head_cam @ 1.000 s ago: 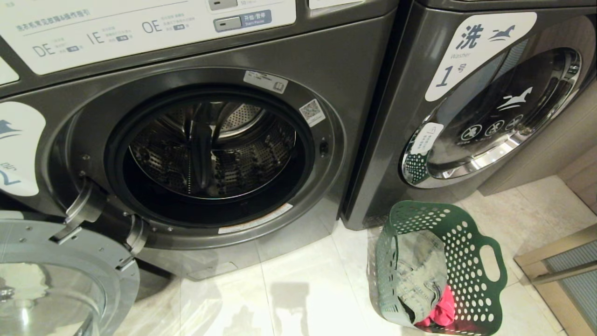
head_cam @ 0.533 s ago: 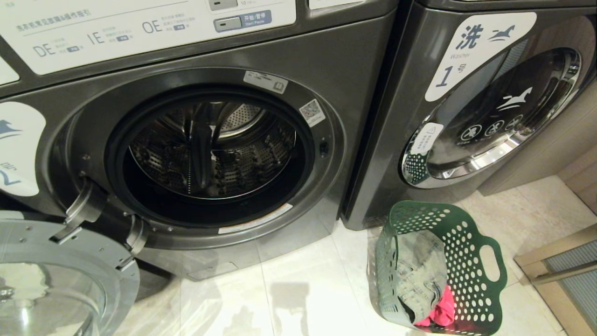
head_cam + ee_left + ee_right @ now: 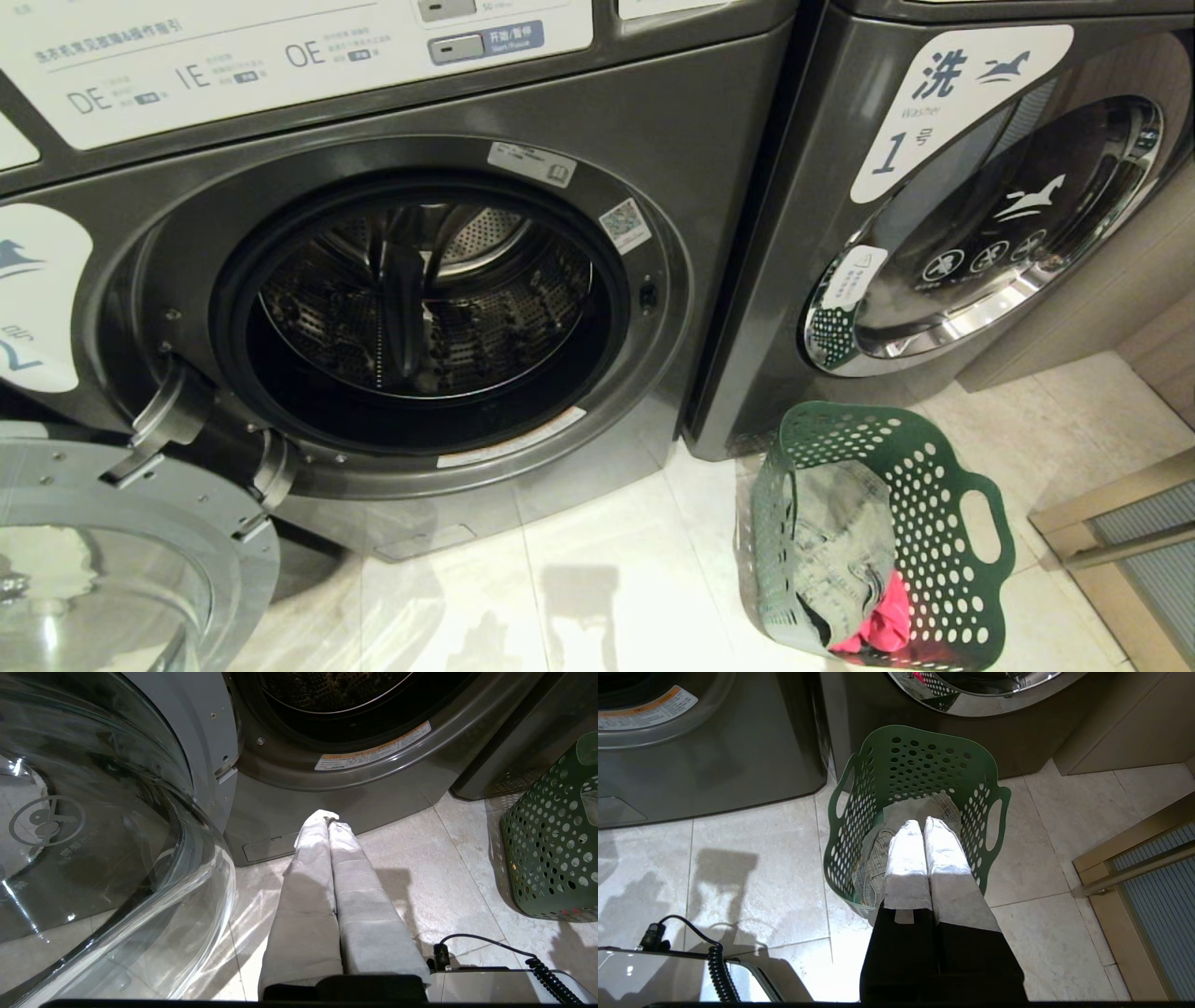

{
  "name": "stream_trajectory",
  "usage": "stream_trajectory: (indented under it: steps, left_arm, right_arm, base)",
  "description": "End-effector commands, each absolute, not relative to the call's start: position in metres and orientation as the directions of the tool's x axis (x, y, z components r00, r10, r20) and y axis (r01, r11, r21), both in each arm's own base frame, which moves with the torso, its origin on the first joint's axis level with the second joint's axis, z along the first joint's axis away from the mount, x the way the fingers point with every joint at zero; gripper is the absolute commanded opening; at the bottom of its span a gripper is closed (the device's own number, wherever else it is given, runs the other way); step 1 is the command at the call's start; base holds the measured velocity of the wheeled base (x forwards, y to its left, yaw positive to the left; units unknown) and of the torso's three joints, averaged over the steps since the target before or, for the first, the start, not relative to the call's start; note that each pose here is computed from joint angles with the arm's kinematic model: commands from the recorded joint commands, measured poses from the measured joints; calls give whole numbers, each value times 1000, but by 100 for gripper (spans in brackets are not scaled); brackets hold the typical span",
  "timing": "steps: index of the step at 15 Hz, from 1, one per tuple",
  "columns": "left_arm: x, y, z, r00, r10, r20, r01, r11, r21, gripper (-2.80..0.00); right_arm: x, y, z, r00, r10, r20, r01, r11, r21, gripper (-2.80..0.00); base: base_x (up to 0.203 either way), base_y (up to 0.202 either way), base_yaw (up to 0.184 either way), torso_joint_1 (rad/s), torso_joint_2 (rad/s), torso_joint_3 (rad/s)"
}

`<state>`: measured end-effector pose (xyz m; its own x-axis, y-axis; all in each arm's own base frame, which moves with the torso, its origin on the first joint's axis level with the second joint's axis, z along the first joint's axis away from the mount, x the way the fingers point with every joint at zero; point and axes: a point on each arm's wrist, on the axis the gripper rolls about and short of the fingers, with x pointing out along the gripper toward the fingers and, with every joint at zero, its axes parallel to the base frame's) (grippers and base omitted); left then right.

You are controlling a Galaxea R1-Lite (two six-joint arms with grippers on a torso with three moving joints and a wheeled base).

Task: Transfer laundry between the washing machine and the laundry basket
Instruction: Close the washing machine door with the left hand

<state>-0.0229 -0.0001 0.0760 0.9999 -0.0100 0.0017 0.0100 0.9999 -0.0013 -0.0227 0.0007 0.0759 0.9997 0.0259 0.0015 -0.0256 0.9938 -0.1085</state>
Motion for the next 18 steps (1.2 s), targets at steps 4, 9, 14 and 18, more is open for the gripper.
stream_trajectory:
  steps: [4,9,14,18]
  left_arm:
    - [-23,0,76,1000,-11,2,11,1000,-2,-280]
    - [-23,0,76,1000,-11,1,11,1000,-1,-280]
    - [-23,0,76,1000,-11,2,11,1000,-2,-280]
    - [-23,0,76,1000,-11,3,11,1000,-2,-280]
  right_arm:
    - [-23,1,76,1000,25,-2,-25,994,-109,-280]
    - [-23,1,76,1000,24,-1,-24,994,-105,-280]
    - [-23,1,76,1000,25,-1,-25,994,-110,-280]
    - [-23,1,76,1000,24,-2,-24,994,-105,-280]
  base:
    - [0,0,0,0,0,0]
    - [0,0,0,0,0,0]
    - [0,0,0,0,0,0]
    - [0,0,0,2,2,150]
